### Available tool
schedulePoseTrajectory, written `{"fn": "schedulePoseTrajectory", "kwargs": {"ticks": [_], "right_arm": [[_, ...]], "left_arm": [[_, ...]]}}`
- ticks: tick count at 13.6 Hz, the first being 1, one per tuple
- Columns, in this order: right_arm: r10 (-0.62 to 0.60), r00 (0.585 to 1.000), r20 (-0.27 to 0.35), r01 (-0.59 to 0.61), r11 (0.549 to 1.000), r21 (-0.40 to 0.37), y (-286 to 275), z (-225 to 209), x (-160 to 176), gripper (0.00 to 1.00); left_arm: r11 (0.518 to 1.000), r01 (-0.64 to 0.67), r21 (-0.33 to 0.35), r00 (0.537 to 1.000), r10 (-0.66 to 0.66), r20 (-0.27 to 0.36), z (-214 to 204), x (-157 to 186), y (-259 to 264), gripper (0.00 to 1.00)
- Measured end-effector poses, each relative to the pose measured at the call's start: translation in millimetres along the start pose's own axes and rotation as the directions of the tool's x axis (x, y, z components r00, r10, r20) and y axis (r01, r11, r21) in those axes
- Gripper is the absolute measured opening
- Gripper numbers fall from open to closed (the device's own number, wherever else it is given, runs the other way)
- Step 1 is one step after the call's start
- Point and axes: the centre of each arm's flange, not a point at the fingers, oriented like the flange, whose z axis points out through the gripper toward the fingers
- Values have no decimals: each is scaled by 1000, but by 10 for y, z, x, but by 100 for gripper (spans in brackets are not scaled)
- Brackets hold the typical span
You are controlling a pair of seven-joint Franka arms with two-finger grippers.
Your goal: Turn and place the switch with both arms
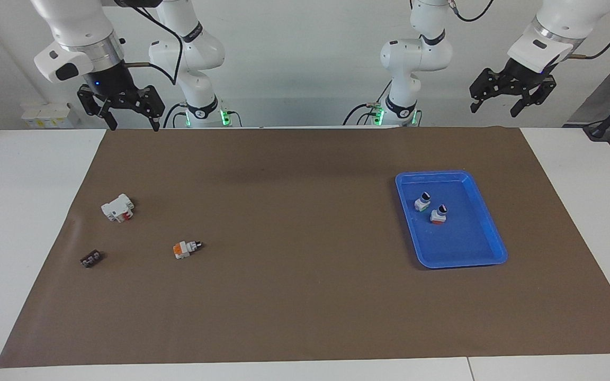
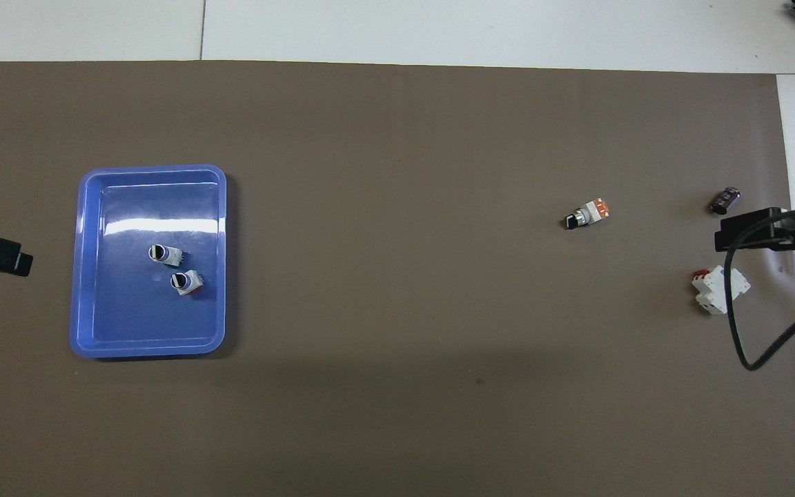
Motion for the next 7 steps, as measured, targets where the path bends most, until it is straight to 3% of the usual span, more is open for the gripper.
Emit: {"fn": "schedulePoseTrajectory", "kwargs": {"ticks": [7], "right_arm": [[1, 1000, 1, -1, 1000, 0, 7, 5, -1, 100]], "left_arm": [[1000, 3, 3, 1000, -3, -9, 97, 111, -28, 100]]}}
